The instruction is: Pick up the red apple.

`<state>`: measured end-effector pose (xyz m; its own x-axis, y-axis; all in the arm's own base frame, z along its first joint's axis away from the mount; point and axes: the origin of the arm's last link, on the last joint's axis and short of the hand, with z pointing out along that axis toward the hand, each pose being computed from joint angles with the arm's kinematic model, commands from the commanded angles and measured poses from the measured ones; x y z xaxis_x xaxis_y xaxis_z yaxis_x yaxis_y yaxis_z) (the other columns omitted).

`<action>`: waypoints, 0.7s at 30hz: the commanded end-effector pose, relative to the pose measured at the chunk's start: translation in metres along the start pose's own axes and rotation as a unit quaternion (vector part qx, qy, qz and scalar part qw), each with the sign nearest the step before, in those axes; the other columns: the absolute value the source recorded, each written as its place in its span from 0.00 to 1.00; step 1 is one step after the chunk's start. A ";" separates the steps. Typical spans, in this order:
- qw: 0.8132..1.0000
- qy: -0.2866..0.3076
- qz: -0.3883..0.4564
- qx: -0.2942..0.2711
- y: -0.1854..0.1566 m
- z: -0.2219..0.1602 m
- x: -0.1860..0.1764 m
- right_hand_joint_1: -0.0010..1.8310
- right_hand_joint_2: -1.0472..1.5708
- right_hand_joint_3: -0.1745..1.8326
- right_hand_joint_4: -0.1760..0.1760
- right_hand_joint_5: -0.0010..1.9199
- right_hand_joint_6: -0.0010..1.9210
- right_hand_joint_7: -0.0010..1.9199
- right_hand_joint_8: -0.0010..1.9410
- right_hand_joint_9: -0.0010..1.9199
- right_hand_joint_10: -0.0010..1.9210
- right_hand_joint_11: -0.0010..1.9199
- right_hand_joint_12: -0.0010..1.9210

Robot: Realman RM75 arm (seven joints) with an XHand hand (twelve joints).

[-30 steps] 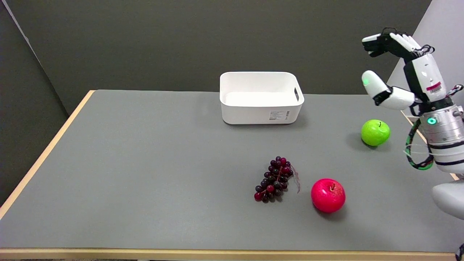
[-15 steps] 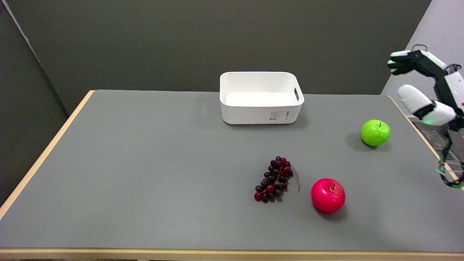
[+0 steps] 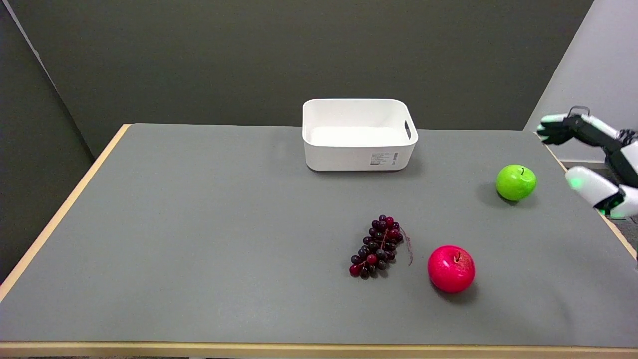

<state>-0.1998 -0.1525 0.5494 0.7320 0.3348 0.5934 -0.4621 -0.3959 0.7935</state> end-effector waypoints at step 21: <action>0.939 -0.182 -0.224 0.186 -0.081 -0.039 -0.091 0.21 0.63 0.51 0.82 0.20 0.39 0.30 0.33 0.27 0.58 0.18 0.80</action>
<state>-0.2439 -0.1313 0.4821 0.9308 0.2655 0.2512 -0.1066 -0.4603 0.8813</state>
